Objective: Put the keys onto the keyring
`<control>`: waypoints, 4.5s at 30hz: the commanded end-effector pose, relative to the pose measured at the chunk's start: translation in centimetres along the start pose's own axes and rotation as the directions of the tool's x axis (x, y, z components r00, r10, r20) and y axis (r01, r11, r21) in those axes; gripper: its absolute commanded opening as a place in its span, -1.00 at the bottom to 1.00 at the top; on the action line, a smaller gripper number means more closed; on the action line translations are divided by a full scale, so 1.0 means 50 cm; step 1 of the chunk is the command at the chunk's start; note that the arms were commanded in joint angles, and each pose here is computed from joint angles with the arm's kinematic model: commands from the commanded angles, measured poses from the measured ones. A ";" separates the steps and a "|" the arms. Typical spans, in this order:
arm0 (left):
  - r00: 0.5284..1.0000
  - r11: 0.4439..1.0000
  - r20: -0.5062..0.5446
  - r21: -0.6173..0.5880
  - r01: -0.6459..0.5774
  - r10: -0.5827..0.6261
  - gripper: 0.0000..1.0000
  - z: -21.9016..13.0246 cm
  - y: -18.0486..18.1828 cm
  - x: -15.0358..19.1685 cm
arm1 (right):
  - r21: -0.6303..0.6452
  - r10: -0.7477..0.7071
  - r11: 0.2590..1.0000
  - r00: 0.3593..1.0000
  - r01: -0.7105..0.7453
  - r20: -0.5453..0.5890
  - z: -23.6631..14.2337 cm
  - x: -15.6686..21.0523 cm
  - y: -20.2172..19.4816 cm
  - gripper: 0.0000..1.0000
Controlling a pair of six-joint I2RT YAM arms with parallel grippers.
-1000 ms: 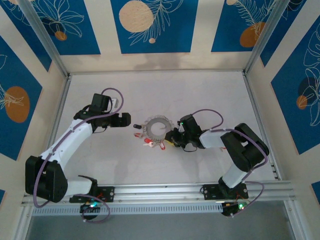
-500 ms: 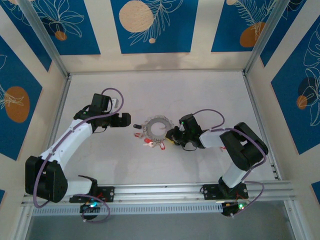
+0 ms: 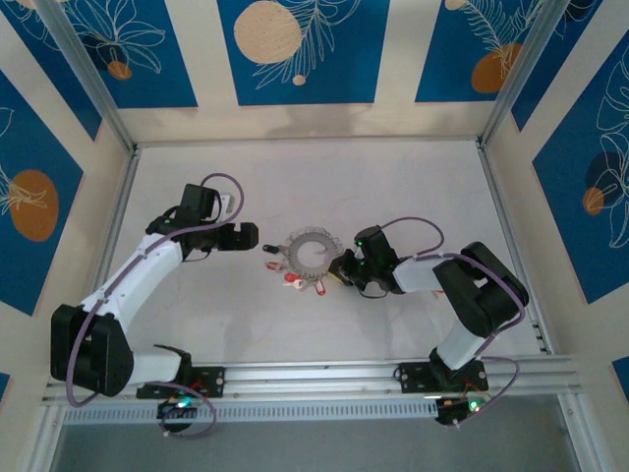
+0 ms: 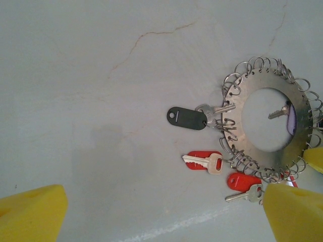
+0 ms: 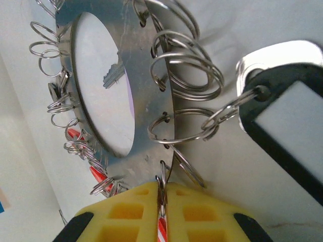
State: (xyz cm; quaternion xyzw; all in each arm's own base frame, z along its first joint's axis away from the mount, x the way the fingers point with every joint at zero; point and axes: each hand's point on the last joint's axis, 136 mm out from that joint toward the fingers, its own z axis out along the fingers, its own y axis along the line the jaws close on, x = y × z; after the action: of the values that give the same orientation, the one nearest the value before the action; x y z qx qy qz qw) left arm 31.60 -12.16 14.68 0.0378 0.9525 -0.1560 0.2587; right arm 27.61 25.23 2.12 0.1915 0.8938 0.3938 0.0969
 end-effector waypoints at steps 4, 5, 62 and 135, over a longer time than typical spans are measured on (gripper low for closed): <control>1.000 1.000 0.003 0.016 -0.021 0.021 0.99 -0.004 -0.003 -0.004 | -0.003 0.009 1.000 1.000 -0.009 0.007 -0.012 0.007 0.006 -0.79; 1.000 0.999 0.002 0.026 -0.026 0.026 0.98 -0.005 -0.007 -0.005 | -0.002 0.006 1.000 1.000 -0.006 0.008 -0.013 0.008 0.007 -0.81; 0.979 0.955 0.151 0.241 -0.174 0.140 0.99 0.037 -0.157 0.044 | 0.064 -0.093 0.993 0.995 0.095 -0.027 -0.062 0.000 -0.057 -0.47; 0.591 0.455 0.595 0.382 -0.804 0.545 0.23 -0.048 -0.370 0.033 | 0.007 -0.899 0.057 0.048 0.998 0.434 -0.256 0.046 0.222 -1.00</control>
State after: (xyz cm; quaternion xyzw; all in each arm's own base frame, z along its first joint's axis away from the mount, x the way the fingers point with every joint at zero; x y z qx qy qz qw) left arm 26.11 -28.42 21.61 0.4582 0.6888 -0.3463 0.4424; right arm 23.66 24.59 18.38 -0.4111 0.6984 0.3308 0.4834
